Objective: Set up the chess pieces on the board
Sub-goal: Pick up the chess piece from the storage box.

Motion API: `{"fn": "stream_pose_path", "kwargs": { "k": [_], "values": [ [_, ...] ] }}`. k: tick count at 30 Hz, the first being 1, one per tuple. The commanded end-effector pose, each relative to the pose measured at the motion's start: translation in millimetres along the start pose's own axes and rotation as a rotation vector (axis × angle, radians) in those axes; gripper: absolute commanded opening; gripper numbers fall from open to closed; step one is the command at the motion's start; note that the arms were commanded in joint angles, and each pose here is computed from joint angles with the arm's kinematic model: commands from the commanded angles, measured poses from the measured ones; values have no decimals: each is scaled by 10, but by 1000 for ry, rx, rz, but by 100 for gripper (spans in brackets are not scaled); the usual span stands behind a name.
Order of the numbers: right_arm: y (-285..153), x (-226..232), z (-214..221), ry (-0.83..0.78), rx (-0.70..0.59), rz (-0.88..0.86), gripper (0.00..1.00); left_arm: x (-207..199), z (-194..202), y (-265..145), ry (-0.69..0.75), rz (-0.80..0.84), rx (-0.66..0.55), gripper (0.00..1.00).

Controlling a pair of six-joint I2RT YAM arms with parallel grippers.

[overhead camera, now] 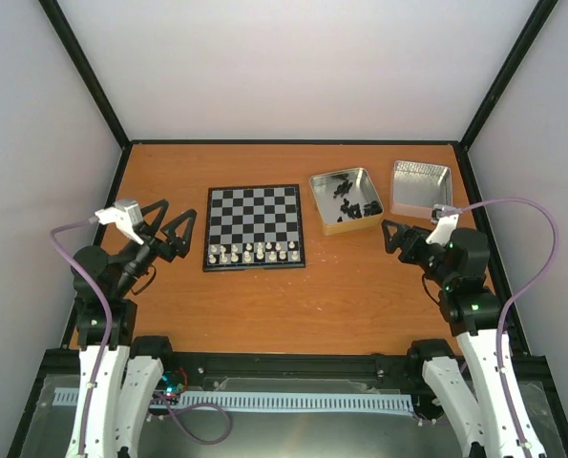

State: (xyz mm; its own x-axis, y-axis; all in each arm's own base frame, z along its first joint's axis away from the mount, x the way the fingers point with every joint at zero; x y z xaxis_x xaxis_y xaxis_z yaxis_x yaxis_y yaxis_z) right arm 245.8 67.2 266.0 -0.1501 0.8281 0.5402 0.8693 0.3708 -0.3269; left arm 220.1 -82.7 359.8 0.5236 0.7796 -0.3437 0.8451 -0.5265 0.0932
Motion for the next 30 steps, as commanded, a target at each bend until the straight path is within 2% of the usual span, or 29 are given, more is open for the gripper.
{"fn": "stream_pose_path", "kwargs": {
  "k": [1, 6, 12, 16, 21, 26, 30],
  "values": [
    [108, -1, 33, 41, 22, -17, 93, -52, -66, 28, 53, 36, -32, 100],
    [294, 25, 42, 76, 88, -42, 92, -170, -39, 50, 56, 121, -14, 100],
    [727, -61, 82, 119, 147, -63, 89, 43, -3, 232, 21, 88, -37, 100],
    [1031, -148, 90, 159, 177, -27, 83, 232, 66, 473, -48, 84, -5, 100],
    [1454, -286, 100, 242, 158, 137, 74, 572, 212, 722, -144, -23, 82, 100],
    [1915, -280, 290, 274, 273, 293, 56, 769, 358, 797, -264, -99, 119, 100],
    [2164, -354, 293, 291, 306, 398, 54, 804, 383, 837, -308, -115, 151, 100]
  ]
}}
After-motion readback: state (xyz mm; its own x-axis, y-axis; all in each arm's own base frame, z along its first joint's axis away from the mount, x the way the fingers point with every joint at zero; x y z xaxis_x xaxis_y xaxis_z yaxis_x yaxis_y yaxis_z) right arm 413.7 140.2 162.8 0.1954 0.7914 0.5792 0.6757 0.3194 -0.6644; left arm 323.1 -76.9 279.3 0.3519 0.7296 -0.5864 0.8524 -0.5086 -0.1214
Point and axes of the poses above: each gripper's point midway between its finger pads, its own y axis out along the fingers, its own x axis along the line the jaws close on, z = x × y, the point moved 1 cm from there along -y, back along the fingers, and after that the axes turned 3 degrees about y, right-handed, at the moved point
